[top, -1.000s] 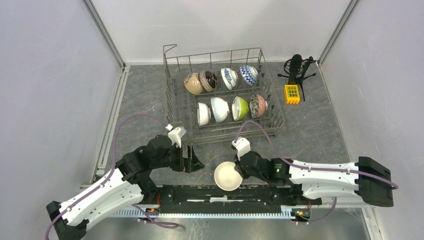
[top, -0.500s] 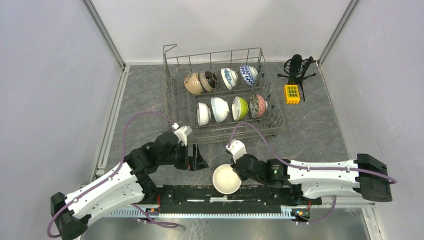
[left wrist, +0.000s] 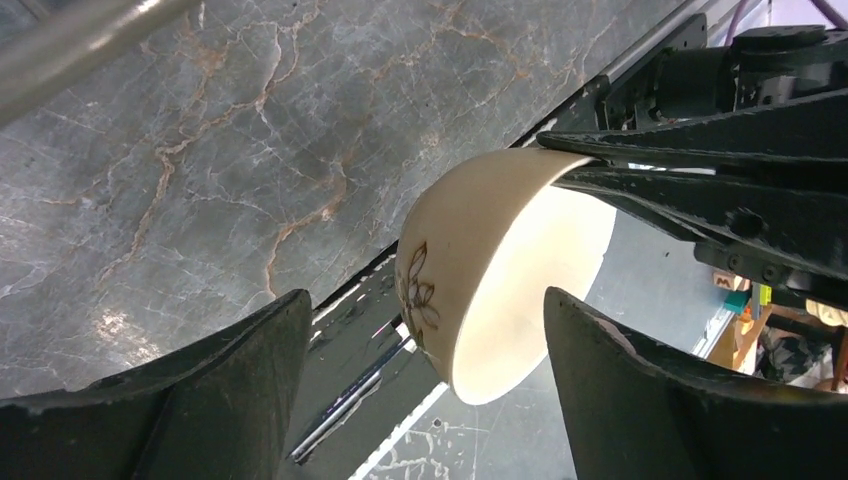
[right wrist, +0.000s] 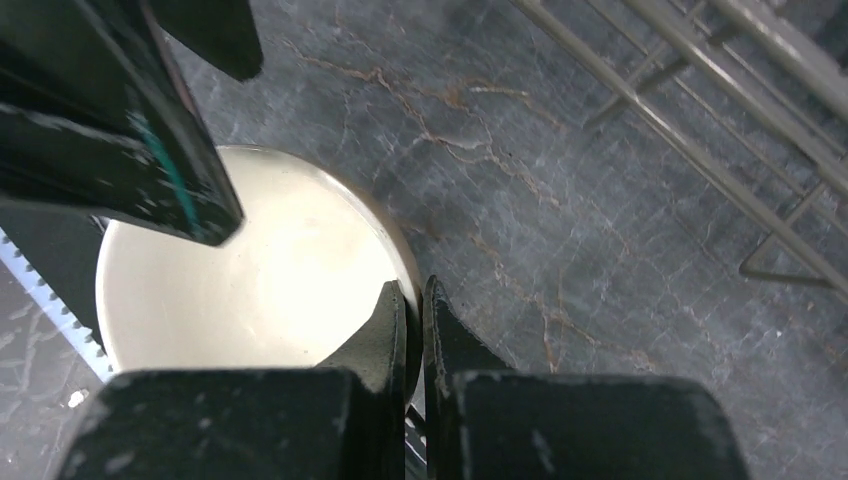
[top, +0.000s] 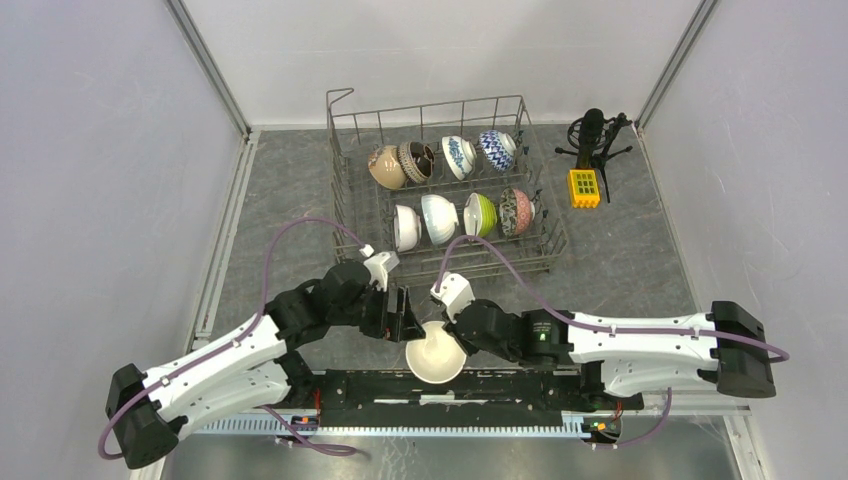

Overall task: Load the bowls into the dish rack
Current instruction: Pick up the bowl from the center of the board, then place the bowl in the dish rack.

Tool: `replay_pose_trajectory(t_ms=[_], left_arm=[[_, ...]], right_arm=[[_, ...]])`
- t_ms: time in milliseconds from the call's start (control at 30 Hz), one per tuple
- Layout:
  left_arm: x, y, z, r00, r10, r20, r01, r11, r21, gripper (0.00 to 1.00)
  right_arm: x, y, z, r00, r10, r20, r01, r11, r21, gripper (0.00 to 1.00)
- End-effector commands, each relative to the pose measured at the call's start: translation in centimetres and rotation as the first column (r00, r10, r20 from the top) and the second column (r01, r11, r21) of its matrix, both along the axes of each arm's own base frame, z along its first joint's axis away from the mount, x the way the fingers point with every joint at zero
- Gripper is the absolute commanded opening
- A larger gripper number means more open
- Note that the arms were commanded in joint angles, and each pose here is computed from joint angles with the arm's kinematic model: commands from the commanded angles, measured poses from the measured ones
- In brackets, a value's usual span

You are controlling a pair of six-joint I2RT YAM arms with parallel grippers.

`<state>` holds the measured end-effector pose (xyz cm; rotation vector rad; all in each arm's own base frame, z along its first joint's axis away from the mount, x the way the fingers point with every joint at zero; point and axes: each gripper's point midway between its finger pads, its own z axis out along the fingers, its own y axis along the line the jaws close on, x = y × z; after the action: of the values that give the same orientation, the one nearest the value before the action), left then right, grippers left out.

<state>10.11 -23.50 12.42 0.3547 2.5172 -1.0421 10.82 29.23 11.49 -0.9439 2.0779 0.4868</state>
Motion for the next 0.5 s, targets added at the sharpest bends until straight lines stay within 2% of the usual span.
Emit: replay_pose_trajectory(t_ms=[0,267,367,467], left_arm=[[-0.1,-0.4,0.1,1.0,-0.024,0.001,0.024,1.0,0.004,0.88],[-0.3,-0.5,-1.0,0.999,-0.026,-0.02,0.027,0.999,0.041,0.57],[-0.3,-0.7,-1.0,0.999,-0.028,-0.022,0.029,0.999,0.039,0.41],[-0.4,-1.1,-1.1,0.999,-0.04,-0.029,0.041,0.998,0.037,0.2]], right_arm=[[0.4,3.7,5.2,0.997,0.044,0.067,-0.053,0.99,0.135,0.0],[-0.2,4.5,5.7,0.991,0.114,0.073,-0.121,0.986,0.111,0.0],[-0.6,4.4,5.2,0.989,0.134,0.064,-0.14,0.985,0.096,0.0],[-1.1,4.7,4.9,0.986,0.158,0.056,-0.163,0.982,0.096,0.0]])
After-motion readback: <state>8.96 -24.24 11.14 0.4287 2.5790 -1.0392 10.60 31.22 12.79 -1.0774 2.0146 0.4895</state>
